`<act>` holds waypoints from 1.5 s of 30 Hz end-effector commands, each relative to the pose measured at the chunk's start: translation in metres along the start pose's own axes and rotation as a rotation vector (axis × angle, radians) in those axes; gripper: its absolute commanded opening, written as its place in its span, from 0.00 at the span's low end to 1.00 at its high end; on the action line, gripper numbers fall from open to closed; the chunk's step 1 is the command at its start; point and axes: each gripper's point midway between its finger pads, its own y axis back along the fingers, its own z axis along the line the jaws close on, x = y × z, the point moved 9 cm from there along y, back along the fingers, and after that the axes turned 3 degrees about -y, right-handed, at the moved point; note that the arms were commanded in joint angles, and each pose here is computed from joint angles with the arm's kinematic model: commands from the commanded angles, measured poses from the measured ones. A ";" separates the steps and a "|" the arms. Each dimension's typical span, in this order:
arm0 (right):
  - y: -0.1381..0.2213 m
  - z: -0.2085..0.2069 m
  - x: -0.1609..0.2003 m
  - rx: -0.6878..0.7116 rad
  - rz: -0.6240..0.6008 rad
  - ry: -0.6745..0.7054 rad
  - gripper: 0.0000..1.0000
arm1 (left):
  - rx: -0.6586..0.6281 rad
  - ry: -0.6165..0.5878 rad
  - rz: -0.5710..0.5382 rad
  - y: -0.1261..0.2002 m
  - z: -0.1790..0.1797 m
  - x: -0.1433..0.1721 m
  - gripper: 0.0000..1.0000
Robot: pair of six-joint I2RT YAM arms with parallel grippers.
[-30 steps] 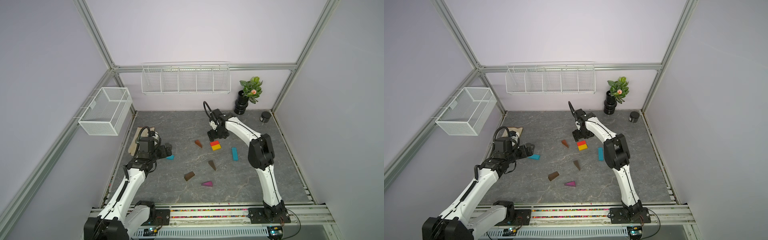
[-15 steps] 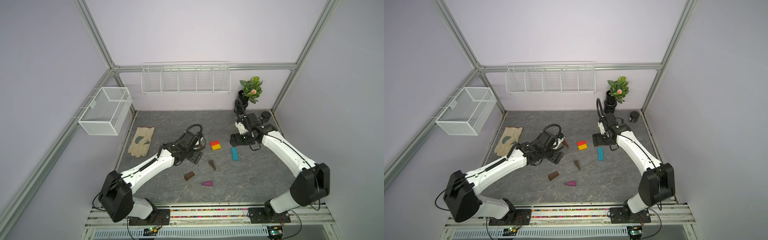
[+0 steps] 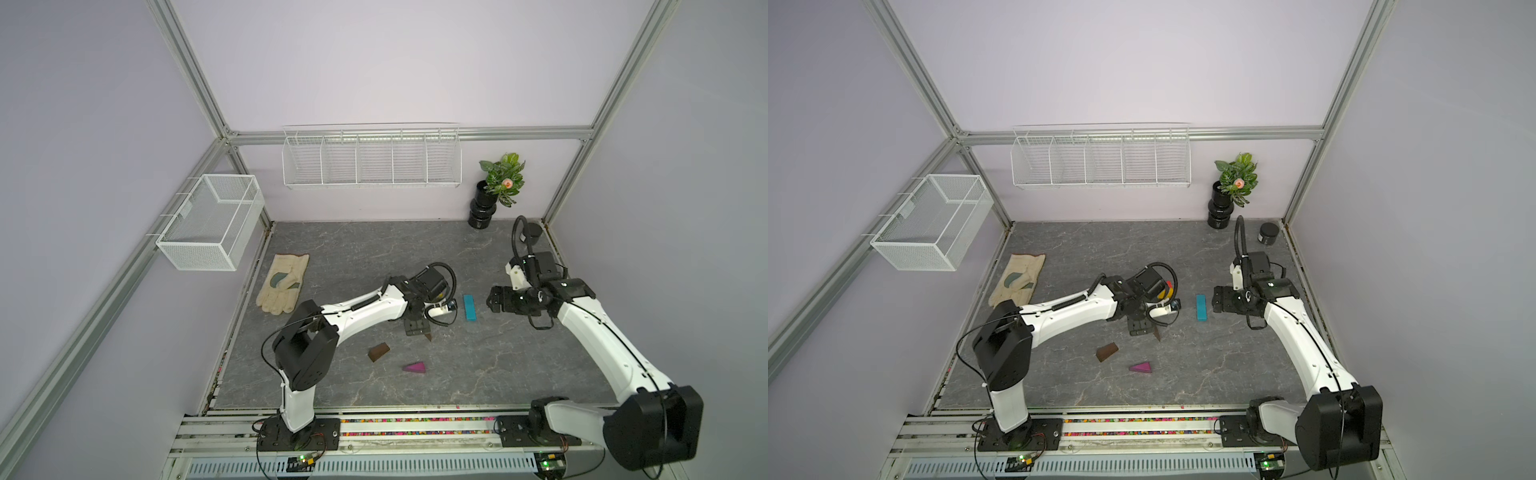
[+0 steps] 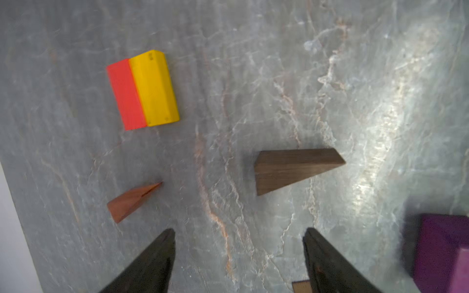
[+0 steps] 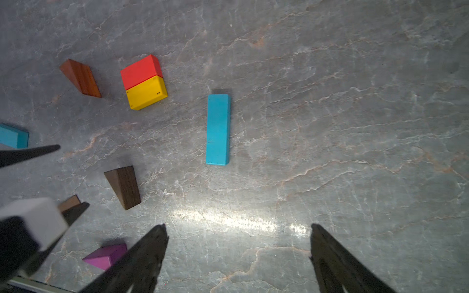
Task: Assemble a small pinwheel with building blocks
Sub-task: Assemble the building block at the center of the board.
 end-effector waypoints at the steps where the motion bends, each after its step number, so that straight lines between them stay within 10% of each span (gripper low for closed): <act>1: 0.003 -0.001 0.004 -0.038 -0.003 -0.018 0.90 | -0.007 -0.145 0.015 -0.006 0.002 -0.012 0.80; 9: 0.006 -0.005 0.006 -0.039 -0.010 -0.026 0.91 | 0.096 -0.215 0.030 -0.034 -0.011 -0.032 0.68; 15: 0.008 -0.006 0.007 -0.038 -0.014 -0.031 0.91 | 0.125 -0.150 0.061 -0.048 -0.014 -0.032 0.40; 23: 0.010 -0.008 0.008 -0.039 -0.026 -0.038 0.90 | 0.167 0.195 0.050 -0.053 0.007 -0.013 0.01; 28: 0.009 -0.008 0.009 -0.041 -0.024 -0.042 0.90 | 0.200 0.414 0.043 -0.059 0.032 0.008 0.00; 45: 0.009 -0.008 0.011 -0.049 -0.026 -0.053 0.90 | 0.230 0.543 0.170 -0.084 0.045 0.011 0.00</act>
